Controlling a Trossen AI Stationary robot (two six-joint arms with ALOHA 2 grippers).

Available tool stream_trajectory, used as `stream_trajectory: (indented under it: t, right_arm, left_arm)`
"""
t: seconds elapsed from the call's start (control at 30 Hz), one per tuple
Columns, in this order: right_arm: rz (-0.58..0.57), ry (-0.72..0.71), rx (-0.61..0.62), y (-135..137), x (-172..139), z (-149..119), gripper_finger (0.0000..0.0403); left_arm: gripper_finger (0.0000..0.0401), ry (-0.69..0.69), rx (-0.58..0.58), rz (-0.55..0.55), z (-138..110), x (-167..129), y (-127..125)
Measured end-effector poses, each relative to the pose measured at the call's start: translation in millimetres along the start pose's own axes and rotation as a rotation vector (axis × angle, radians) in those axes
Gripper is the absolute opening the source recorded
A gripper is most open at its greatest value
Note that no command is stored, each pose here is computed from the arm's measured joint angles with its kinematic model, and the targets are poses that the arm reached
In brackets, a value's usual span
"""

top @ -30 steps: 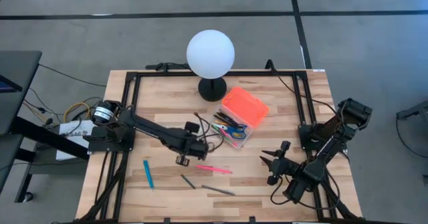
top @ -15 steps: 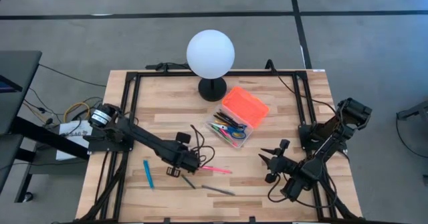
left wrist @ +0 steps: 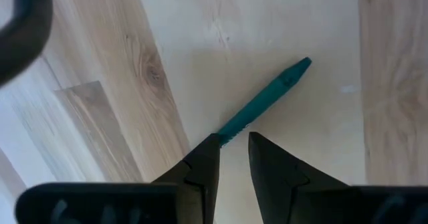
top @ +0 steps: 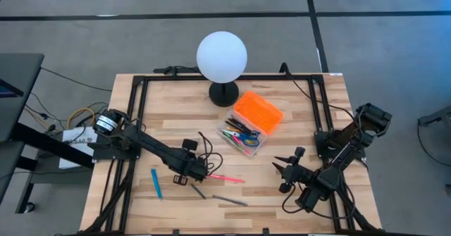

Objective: Pick & place school supplies into a supply box
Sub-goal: Put the dark green crayon into the orange supply box

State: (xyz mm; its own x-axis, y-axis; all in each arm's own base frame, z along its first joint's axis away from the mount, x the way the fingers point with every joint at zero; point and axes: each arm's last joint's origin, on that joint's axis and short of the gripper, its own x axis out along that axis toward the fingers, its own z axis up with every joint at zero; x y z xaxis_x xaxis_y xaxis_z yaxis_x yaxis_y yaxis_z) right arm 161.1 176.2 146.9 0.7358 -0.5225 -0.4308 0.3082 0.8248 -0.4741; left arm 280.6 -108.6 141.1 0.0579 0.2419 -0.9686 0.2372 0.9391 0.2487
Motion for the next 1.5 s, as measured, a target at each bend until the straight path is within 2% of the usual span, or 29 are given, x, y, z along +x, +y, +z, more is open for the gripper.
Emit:
stream_trajectory:
  t: [0.47, 0.7, 0.93, 1.23, 1.5]
  right_arm:
    - [0.001, -0.001, 0.002, 0, 0, 0, 0.0108]
    - [0.004, -0.002, 0.009, 1, 0, 0, 0.0108]
    - [0.005, -0.003, 0.012, 1, 0, 1, 0.0108]
    - [0.005, -0.003, 0.01, 1, 0, 0, 0.0108]
    - [0.005, -0.002, 0.01, 1, 0, 0, 0.0108]
  left_arm:
    - [0.0073, -0.056, 0.113, -0.005, 5, 0, -1]
    - [0.0073, -0.106, 0.097, -0.058, 5, 7, -2]
    - [0.007, -0.096, -0.018, -0.106, 3, 11, -1]
    - [0.001, -0.09, -0.026, -0.114, 3, 12, -1]
    - [0.0021, -0.097, -0.042, -0.104, 5, 11, 0]
